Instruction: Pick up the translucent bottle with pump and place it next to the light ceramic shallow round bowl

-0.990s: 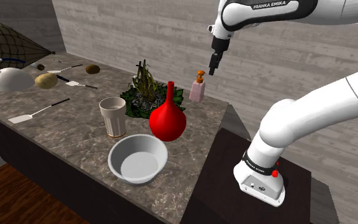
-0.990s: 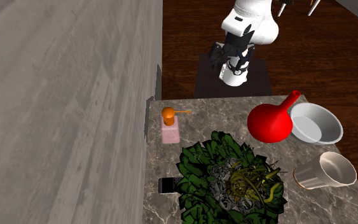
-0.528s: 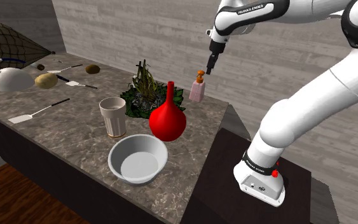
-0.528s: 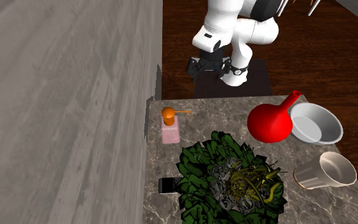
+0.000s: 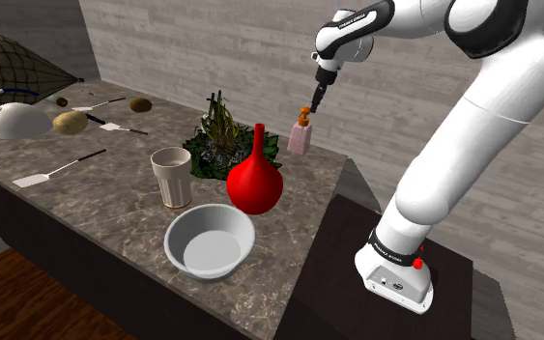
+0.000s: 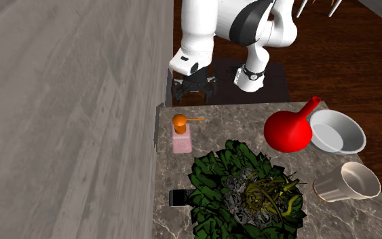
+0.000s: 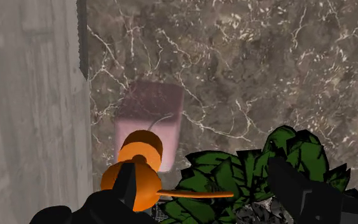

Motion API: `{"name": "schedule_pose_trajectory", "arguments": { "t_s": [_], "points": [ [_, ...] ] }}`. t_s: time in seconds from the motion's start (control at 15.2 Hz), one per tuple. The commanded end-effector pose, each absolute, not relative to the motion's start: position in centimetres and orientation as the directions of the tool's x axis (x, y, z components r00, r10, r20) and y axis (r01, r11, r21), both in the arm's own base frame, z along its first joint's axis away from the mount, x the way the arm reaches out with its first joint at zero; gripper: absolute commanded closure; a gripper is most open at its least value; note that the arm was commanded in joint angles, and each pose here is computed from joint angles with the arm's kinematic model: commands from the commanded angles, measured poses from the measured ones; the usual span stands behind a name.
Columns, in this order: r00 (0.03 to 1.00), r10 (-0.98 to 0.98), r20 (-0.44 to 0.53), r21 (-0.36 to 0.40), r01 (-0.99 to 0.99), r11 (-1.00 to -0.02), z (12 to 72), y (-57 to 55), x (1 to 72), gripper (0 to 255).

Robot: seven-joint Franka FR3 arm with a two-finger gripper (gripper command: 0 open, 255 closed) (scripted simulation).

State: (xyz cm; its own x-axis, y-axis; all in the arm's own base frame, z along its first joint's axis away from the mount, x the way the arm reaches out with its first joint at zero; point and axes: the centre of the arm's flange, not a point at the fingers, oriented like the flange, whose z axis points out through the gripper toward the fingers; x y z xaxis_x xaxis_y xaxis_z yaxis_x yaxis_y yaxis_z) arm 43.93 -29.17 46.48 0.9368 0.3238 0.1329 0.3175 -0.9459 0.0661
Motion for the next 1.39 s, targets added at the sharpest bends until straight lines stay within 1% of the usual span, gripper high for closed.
{"name": "schedule_pose_trajectory", "arguments": {
  "t_s": [0.0,0.2,0.73,1.25,1.32],
  "points": [
    [0.93,0.337,0.147,0.065,0.331,-0.941,45.4,-31.2,45.5,0],
    [0.921,0.353,0.166,0.06,0.348,-0.936,44.1,-34.2,47.5,0],
    [0.921,0.353,0.166,0.06,0.348,-0.936,40.2,-34.2,48.2,0],
    [0.921,0.353,0.166,0.06,0.348,-0.936,40.2,-34.2,48.2,0],
    [0.921,0.353,0.166,0.06,0.348,-0.936,40.2,-34.2,48.2,255]
  ]
}}
